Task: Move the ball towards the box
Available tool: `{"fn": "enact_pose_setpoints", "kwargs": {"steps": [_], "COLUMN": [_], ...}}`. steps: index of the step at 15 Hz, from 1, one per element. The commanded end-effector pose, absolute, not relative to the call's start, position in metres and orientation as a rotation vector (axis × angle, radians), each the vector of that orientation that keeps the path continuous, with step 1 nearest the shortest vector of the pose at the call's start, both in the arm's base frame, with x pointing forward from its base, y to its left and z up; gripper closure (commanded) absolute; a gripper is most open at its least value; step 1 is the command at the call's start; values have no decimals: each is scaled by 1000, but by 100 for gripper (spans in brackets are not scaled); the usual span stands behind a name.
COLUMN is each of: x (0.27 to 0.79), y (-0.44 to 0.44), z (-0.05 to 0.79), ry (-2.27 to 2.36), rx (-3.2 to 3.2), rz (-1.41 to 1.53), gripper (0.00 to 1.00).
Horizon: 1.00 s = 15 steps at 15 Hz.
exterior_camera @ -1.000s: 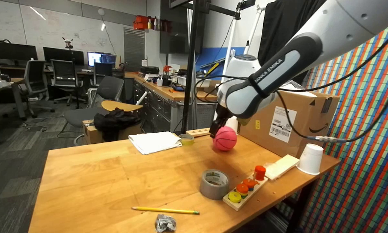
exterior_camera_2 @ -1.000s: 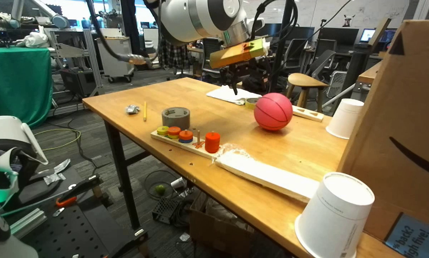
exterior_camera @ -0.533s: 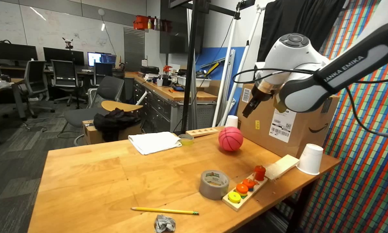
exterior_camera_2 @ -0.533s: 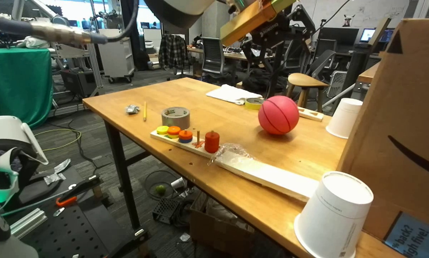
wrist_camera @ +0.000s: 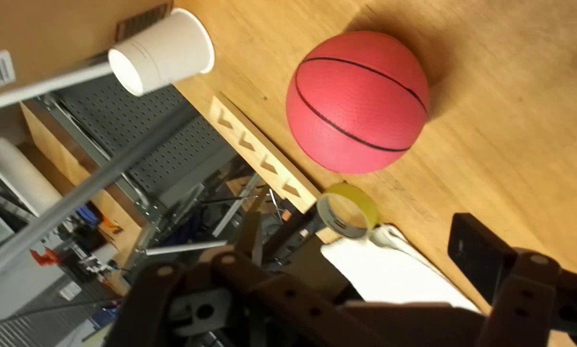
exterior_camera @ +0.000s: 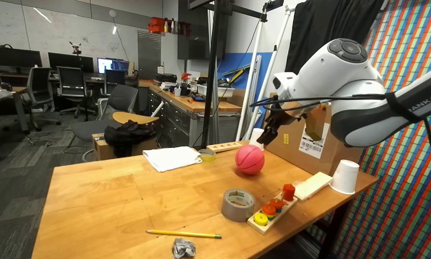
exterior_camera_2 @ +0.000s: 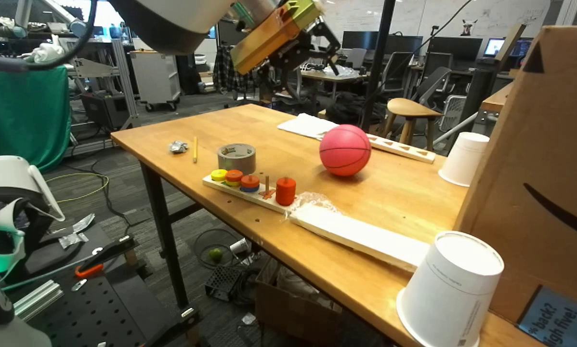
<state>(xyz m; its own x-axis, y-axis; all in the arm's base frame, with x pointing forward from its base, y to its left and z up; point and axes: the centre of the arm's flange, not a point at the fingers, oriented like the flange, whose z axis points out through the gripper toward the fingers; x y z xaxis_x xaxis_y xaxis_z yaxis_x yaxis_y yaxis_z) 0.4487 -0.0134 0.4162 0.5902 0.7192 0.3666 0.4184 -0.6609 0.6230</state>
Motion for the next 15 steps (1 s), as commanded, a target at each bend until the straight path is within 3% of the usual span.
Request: {"fn": "enact_pose_setpoints", "kwargs": {"steps": [1,9,15], "x": [428,442,481], "y": [40,166,244], "z": [408,363,336], "ry": [1112,1363,1413], "rx": [2174,1715,1642], "rz": [831,570,315], "gripper": [0,0,0]}}
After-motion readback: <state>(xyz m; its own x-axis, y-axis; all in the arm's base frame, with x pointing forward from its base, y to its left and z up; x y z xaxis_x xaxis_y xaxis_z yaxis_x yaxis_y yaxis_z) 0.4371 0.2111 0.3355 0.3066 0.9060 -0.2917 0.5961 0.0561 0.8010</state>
